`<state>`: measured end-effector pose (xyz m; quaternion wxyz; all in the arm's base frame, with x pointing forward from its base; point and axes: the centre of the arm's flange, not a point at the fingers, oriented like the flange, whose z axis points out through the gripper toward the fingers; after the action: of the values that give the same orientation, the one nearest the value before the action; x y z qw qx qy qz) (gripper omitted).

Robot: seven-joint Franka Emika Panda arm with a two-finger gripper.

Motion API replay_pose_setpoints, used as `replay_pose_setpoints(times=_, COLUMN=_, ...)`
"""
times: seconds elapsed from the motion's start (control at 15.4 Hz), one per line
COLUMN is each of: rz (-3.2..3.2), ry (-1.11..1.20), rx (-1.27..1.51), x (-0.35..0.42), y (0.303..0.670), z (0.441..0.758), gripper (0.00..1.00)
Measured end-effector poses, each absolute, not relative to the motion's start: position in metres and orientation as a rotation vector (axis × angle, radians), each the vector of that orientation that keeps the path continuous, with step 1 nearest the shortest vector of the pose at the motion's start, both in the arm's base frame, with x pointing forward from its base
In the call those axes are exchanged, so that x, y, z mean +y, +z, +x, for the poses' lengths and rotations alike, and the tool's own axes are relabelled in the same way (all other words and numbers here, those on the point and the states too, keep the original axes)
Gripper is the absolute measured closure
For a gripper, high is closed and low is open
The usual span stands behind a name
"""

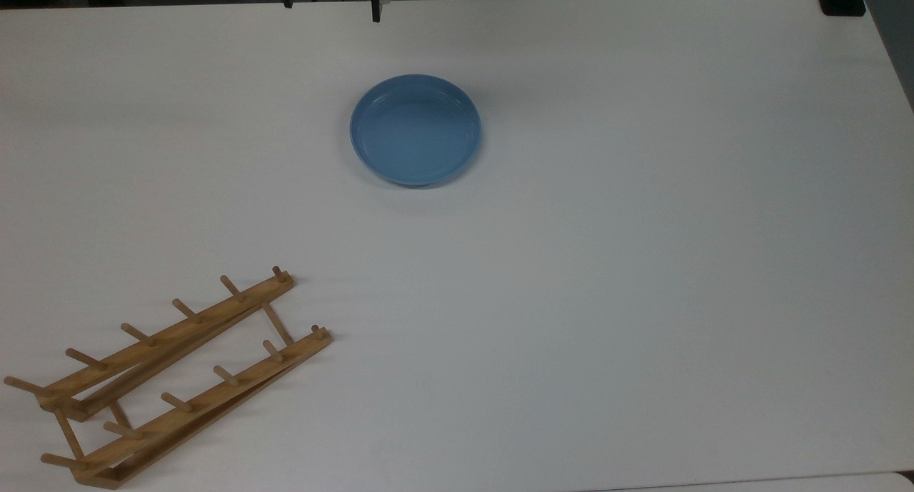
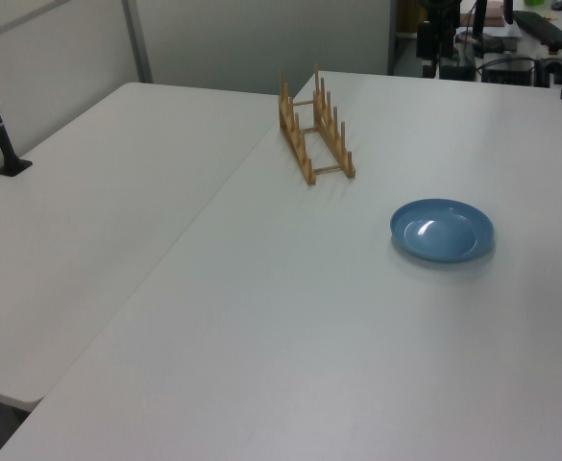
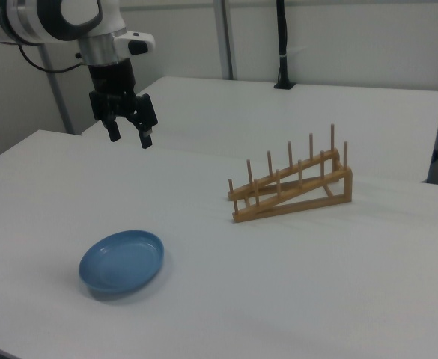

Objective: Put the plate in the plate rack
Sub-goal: 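Move the open gripper down toward the rim of the blue plate, then grasp the blue plate by its rim and tilt it upward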

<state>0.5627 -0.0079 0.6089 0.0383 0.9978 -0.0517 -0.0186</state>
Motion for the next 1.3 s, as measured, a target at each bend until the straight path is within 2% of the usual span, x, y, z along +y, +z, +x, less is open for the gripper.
replay_pose_setpoints(times=0.59, rz=3.061, ry=-0.063, rx=-0.139, x=-0.008, y=0.607, z=0.563, gripper=0.00)
replay_pose_setpoints(times=0.78, rz=3.064, ry=-0.100, rx=0.054, x=-0.011, y=0.598, z=0.564, gripper=0.00)
replay_pose_setpoints(times=1.04, rz=3.052, ry=-0.228, rx=0.397, x=-0.027, y=0.561, z=0.563, gripper=0.00)
replay_pose_setpoints(times=1.3, rz=2.996, ry=-0.289, rx=0.565, x=-0.034, y=0.494, z=0.566, gripper=0.00)
